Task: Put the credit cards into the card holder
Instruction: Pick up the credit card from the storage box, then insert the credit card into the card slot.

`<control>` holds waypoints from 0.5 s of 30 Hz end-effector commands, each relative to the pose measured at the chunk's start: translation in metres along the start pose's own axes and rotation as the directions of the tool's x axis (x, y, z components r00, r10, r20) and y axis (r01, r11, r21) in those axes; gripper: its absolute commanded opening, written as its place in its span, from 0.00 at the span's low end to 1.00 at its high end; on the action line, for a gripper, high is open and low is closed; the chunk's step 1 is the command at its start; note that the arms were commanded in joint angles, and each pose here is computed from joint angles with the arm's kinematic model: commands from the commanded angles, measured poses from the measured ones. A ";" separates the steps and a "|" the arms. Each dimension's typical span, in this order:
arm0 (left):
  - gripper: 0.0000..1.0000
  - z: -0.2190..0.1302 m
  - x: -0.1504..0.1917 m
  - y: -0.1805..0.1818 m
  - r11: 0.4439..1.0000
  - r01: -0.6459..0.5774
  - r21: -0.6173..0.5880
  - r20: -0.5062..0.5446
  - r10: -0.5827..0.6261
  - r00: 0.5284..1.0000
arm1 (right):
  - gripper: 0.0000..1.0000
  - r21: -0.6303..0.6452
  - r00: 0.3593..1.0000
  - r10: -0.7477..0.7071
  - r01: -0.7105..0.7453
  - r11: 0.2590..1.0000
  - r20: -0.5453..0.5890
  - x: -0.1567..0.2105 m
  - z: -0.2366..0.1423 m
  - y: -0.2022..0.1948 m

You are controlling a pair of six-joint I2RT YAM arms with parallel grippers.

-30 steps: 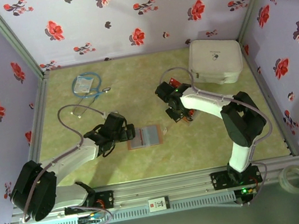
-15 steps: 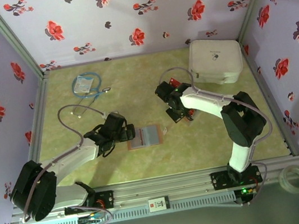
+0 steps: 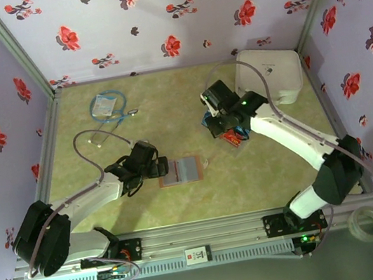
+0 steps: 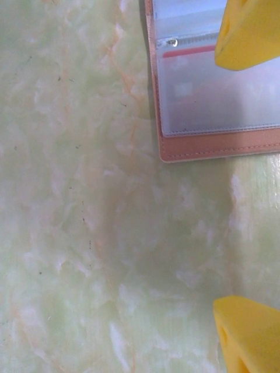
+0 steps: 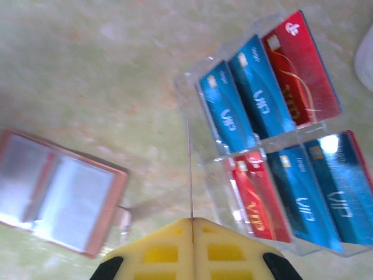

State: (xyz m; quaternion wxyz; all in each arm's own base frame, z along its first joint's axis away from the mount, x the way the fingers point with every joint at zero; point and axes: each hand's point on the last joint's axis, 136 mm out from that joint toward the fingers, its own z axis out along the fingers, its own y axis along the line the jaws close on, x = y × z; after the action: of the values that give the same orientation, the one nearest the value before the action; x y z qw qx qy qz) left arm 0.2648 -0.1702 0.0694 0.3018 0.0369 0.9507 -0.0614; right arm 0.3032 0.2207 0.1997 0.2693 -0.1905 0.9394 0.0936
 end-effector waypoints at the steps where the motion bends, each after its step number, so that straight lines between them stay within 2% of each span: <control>1: 1.00 0.000 0.007 0.002 0.998 -0.062 -0.013 -0.061 0.061 0.996 | 0.00 -0.227 0.984 0.173 -0.159 0.961 0.043 -0.003 0.000 0.036; 5: 1.00 0.003 0.017 0.003 0.994 -0.104 -0.020 -0.111 0.101 0.989 | 0.00 -0.433 0.927 0.369 -0.307 0.848 0.066 -0.002 0.012 0.060; 8: 1.00 0.006 0.023 0.002 0.992 -0.123 -0.023 -0.132 0.119 0.984 | 0.00 -0.540 0.884 0.464 -0.362 0.760 0.060 0.004 0.024 0.070; 15: 1.00 0.013 0.035 0.002 0.987 -0.153 -0.050 -0.165 0.143 0.976 | 0.00 -0.611 0.837 0.546 -0.421 0.671 0.022 0.030 0.048 0.077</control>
State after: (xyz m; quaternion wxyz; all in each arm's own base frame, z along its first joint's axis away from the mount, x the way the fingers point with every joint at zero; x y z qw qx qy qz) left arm 0.2444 -0.1673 0.0384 0.2343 0.0885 0.9679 -0.0186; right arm 0.2626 0.2731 0.1172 0.2280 -0.0084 0.8945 0.3845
